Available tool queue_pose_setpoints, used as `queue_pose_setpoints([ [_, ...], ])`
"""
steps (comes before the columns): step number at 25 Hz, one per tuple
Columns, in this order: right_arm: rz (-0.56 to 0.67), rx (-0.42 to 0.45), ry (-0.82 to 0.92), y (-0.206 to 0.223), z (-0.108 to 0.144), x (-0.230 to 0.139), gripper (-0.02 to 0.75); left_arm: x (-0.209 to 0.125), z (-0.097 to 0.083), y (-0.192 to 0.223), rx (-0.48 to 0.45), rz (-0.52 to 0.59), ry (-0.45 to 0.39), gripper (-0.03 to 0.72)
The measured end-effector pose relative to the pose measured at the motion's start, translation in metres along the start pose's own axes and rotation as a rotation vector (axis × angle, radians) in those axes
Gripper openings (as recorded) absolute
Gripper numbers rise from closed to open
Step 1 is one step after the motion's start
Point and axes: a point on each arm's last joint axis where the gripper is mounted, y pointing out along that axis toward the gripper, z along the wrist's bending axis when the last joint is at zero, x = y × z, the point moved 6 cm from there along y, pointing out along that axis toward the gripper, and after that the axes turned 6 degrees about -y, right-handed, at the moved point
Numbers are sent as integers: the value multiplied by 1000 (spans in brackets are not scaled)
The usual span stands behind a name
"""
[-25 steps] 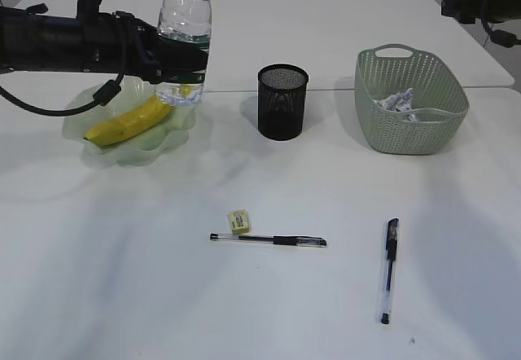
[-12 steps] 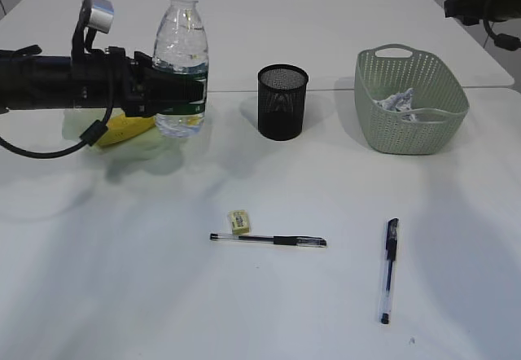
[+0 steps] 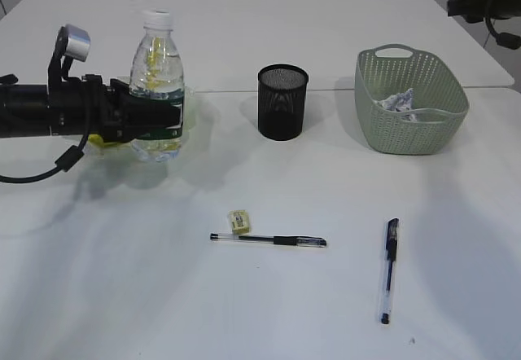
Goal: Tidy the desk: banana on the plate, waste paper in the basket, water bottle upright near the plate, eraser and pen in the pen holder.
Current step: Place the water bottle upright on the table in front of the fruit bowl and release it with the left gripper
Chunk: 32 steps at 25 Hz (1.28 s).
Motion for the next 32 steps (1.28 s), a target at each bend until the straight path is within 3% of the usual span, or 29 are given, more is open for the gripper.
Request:
queue_pose_setpoints([
  [13,-3,-18,-11,0,-3,0,316,-51,0,-30,49,70,-47,359],
  [32,-13,-71,-15,0,-11,2,316,-63,8,-48,102,73,167,359],
])
